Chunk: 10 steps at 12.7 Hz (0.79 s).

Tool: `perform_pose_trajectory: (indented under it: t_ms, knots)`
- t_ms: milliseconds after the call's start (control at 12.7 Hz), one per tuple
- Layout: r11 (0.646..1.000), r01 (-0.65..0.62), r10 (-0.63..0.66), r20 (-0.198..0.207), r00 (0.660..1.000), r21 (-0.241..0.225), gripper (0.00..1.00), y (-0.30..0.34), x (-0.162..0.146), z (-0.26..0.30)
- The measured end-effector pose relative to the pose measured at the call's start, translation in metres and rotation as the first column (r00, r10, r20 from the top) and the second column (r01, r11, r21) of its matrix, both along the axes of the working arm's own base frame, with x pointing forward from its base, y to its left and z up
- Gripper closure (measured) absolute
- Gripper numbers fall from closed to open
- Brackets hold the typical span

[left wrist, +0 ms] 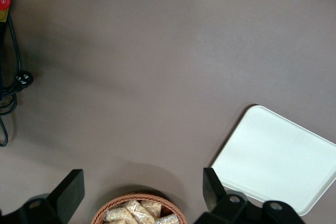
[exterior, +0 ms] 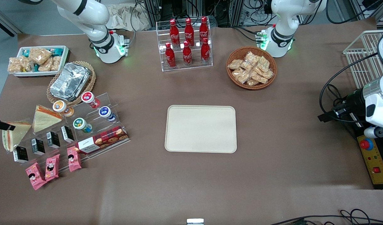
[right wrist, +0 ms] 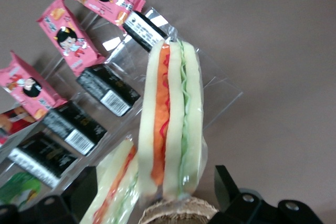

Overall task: Place sandwich on tray
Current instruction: 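Lower the right gripper and close it on a wrapped triangle sandwich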

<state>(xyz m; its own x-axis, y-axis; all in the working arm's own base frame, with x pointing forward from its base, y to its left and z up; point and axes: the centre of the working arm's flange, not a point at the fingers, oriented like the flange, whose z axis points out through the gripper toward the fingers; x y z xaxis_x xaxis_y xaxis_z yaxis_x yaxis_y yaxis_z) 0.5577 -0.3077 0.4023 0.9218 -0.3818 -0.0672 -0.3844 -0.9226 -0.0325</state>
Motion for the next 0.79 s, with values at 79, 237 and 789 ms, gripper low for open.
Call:
perform_pose_trajectory:
  t_ms: [79, 237, 789]
  knots:
    - [1.000, 0.002, -0.002, -0.002, 1.000, 0.000, 0.01, 0.001, -0.003, -0.009]
    - [1.000, 0.003, -0.003, -0.004, 1.000, 0.000, 0.01, 0.002, -0.006, -0.020]
    - [1.000, 0.001, -0.001, -0.002, 1.000, -0.002, 0.44, 0.005, -0.008, -0.030]
